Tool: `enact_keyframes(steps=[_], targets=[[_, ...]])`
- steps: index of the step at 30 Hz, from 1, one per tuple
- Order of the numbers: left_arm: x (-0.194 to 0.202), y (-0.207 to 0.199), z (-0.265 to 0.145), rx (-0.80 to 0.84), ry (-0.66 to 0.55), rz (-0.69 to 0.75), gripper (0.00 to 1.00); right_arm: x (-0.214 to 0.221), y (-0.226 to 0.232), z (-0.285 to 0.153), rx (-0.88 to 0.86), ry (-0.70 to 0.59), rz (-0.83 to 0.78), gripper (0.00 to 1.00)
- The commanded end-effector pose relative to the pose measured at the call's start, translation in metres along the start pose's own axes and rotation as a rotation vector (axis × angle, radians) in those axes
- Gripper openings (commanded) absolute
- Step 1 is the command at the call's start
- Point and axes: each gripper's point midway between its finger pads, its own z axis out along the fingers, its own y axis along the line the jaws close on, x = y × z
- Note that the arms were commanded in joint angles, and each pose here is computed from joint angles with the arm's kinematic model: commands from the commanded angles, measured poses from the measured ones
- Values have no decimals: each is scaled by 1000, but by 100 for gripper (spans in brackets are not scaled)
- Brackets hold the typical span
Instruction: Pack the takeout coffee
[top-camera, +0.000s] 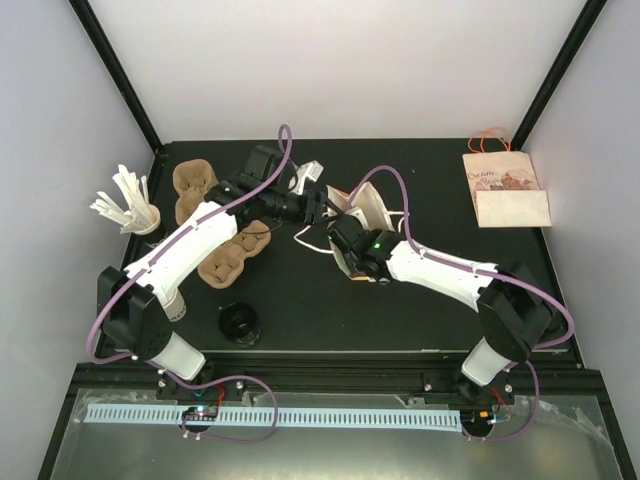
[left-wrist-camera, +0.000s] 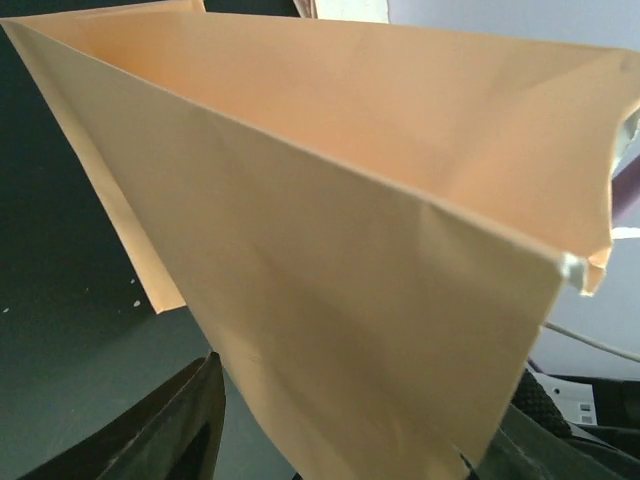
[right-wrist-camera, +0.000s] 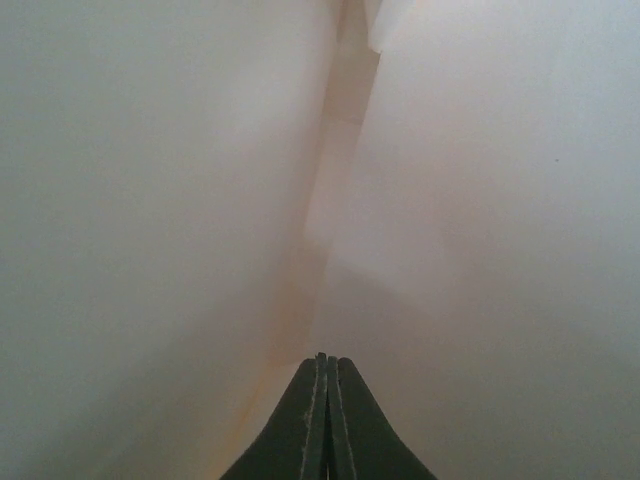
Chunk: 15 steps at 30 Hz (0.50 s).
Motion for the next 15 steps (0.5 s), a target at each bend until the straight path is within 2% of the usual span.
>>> enact_keyframes(steps=[1, 4, 6, 9, 12, 15], targets=[[24, -3, -8, -9, 55, -5, 60, -14, 19, -3, -41, -49, -32, 1], [21, -3, -14, -21, 30, 0, 62, -17, 25, -7, -36, -62, -50, 1], [21, -1, -15, -36, 26, 1, 59, -21, 28, -9, -21, -70, -63, 1], [21, 12, -16, -102, 26, -7, 44, -28, 33, -17, -8, -89, -75, 1], [21, 27, -22, -193, 19, -7, 23, -39, 37, -30, -28, -116, -68, 1], [22, 33, -27, -220, 9, -6, 12, -51, 41, -48, -61, -153, -64, 2]])
